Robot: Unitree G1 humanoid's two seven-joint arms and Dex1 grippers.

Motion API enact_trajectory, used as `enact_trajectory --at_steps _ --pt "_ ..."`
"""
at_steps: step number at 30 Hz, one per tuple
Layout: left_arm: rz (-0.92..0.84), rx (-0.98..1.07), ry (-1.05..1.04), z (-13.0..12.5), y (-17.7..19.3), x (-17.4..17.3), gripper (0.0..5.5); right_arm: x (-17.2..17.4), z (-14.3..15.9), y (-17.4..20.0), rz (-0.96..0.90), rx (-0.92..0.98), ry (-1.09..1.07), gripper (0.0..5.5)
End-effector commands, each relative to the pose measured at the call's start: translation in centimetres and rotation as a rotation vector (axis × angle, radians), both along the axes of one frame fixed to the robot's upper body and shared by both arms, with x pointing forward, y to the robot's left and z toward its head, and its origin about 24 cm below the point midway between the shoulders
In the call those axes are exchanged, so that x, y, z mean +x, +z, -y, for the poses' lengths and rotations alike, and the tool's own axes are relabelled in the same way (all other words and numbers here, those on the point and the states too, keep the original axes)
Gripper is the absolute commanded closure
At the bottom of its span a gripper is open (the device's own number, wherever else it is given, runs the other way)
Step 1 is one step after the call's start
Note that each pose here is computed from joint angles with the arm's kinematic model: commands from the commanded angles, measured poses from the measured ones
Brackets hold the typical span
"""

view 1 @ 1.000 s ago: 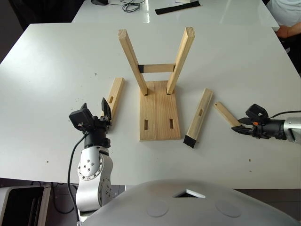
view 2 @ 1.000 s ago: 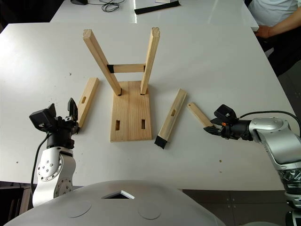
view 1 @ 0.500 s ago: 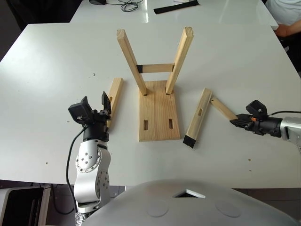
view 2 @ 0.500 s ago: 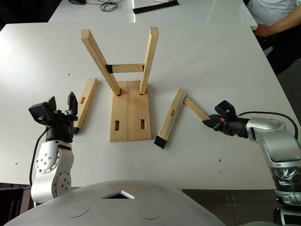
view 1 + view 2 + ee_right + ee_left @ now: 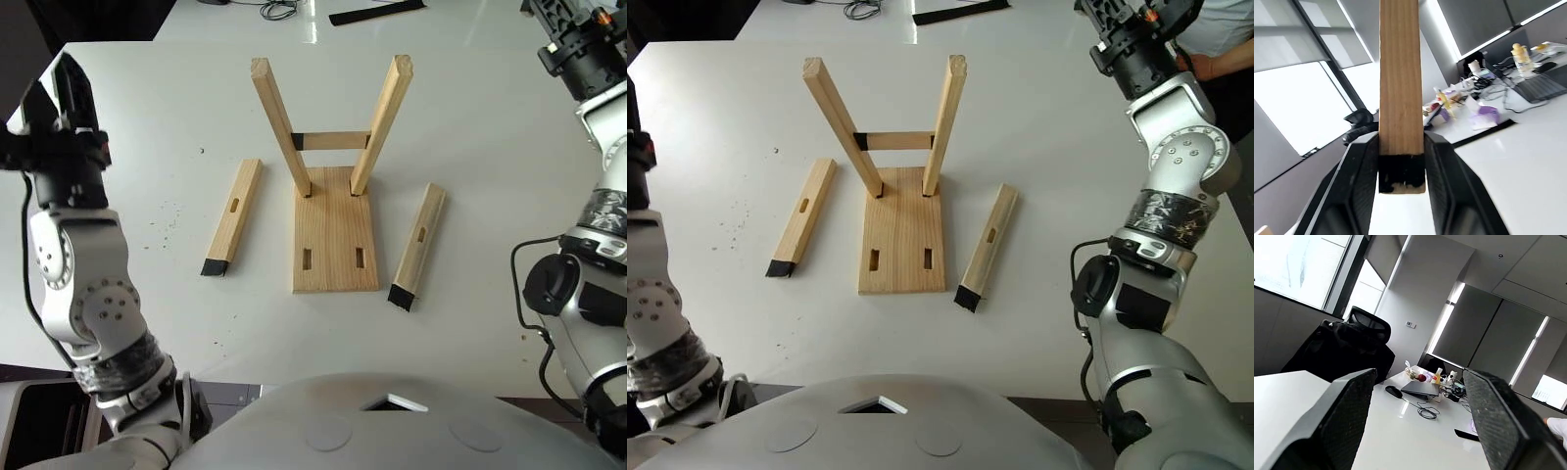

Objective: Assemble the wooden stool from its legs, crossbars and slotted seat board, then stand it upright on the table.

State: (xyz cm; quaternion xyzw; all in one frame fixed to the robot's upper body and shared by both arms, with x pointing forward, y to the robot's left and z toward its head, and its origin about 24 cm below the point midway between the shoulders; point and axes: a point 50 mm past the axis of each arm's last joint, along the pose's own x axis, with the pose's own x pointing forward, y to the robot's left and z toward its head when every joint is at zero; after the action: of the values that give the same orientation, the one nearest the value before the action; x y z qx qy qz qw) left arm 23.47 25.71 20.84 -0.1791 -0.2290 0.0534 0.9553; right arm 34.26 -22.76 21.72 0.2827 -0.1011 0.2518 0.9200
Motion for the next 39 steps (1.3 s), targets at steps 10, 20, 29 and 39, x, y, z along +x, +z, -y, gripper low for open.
enact_trajectory --at_steps 10,20,29,39 --pt "0.095 0.275 -0.686 9.9 4.4 2.7 2.25 -4.0 -8.1 3.6 0.308 -0.183 0.447 4.19" --pt "0.112 0.25 -1.051 11.2 4.5 2.2 2.25 -4.7 -7.6 3.6 0.337 -0.334 0.748 4.19" --pt "0.138 0.1 -1.39 12.3 4.8 -0.2 2.25 -5.3 -8.2 4.7 0.301 -0.372 1.078 4.19" --pt "0.125 0.12 -1.432 12.9 4.0 -1.4 2.25 -5.7 -8.9 3.5 0.223 -0.487 1.231 4.19"
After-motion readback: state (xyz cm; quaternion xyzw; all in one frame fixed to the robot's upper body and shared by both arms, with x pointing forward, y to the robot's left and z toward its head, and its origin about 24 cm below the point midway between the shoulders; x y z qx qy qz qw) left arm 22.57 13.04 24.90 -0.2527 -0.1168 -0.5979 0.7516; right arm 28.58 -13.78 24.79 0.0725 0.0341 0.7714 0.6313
